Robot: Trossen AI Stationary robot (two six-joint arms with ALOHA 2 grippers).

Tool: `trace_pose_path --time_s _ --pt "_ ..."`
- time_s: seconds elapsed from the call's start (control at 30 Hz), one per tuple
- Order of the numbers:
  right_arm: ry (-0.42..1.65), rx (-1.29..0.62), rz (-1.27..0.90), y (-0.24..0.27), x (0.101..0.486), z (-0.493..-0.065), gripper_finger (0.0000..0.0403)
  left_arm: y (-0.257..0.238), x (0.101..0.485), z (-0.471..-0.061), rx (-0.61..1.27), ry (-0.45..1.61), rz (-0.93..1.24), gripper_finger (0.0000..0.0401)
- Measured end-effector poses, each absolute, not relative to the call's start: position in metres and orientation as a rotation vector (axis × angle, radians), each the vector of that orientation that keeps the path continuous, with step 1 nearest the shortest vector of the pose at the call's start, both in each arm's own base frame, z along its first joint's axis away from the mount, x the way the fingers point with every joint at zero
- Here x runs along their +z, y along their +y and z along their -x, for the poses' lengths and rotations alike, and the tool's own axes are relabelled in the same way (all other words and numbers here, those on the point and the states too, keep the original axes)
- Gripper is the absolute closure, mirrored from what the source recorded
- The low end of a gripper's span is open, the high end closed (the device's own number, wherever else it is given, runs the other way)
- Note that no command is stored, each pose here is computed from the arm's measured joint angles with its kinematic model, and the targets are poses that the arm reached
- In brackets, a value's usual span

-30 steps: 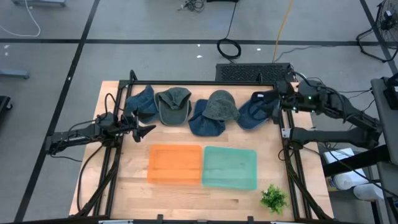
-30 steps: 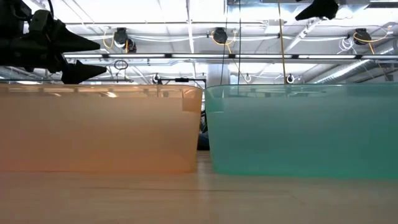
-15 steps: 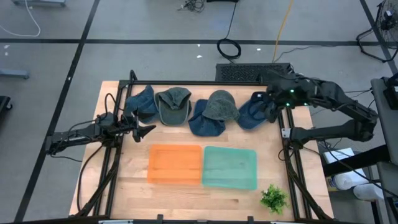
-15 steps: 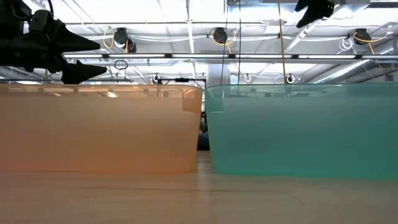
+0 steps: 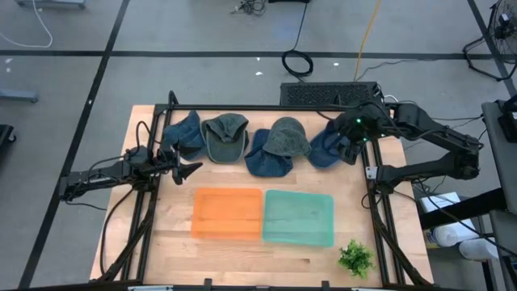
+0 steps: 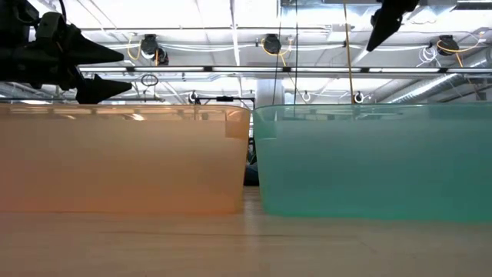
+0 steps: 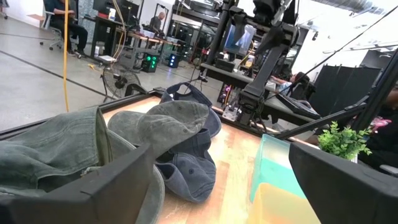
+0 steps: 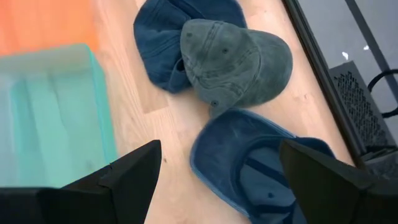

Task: Pick & Place hat
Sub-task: Put the right blue cap into the orange bin

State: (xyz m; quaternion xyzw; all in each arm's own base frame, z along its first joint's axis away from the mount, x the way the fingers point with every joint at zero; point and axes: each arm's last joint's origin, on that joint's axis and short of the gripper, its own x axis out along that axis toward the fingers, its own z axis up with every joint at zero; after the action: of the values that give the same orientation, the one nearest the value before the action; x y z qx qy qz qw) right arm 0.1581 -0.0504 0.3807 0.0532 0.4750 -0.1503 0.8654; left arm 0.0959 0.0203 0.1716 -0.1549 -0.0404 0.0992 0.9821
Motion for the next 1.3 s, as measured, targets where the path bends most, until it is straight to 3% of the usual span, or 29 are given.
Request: trace_pose_path --time_s 0.3,1.3 --pt "1.050 -0.235 0.011 -0.050 0.376 -0.159 0.0090 0.020 0.172 -0.096 0.199 -0.081 0.312 0.0027" --pt "1.442 -0.146 0.171 -0.053 0.294 -0.158 0.0090 0.020 0.172 -0.096 0.199 -0.082 0.312 0.0027"
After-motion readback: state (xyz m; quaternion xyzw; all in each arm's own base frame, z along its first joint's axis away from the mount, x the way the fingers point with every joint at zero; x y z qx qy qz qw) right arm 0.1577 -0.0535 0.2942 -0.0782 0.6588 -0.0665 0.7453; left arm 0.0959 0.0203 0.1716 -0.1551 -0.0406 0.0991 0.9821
